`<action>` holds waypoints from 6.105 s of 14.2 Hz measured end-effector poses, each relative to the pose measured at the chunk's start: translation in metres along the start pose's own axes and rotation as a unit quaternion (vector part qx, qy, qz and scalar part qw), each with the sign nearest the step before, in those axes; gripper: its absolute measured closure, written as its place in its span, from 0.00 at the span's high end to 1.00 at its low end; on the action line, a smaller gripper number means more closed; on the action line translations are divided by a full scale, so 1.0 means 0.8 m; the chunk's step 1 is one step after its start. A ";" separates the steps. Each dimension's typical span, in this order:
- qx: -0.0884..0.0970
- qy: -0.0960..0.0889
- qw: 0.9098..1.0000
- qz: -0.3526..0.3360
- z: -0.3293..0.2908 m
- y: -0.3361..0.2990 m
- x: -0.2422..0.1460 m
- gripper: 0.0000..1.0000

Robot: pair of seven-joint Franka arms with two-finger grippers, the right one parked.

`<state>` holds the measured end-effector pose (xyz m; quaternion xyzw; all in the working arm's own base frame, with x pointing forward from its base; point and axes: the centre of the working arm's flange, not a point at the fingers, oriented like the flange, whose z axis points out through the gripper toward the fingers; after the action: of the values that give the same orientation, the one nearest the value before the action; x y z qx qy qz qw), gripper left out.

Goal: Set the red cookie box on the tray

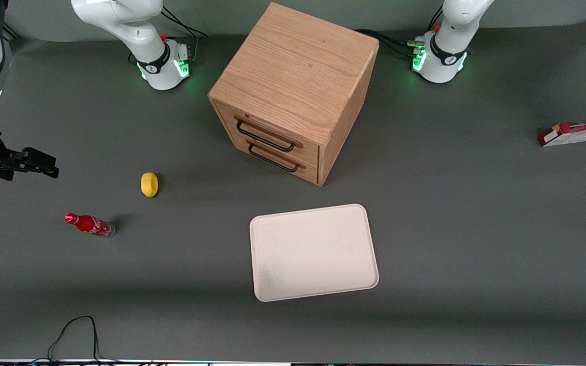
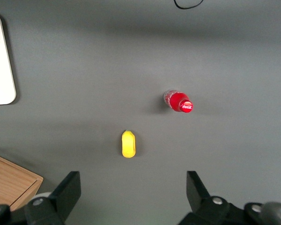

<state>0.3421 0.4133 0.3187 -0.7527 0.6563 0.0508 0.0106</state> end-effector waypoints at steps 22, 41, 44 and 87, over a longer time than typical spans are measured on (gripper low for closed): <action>0.009 0.032 0.999 0.007 0.098 0.021 0.009 0.33; -0.014 0.044 0.996 -0.074 -0.140 -0.100 0.020 0.04; -0.020 0.033 0.990 -0.134 -0.193 -0.135 0.056 0.04; -0.046 0.065 0.691 -0.719 -0.069 -0.333 0.957 0.04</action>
<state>0.7113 -0.3098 0.2910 -0.9954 -0.0894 0.0092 -0.0335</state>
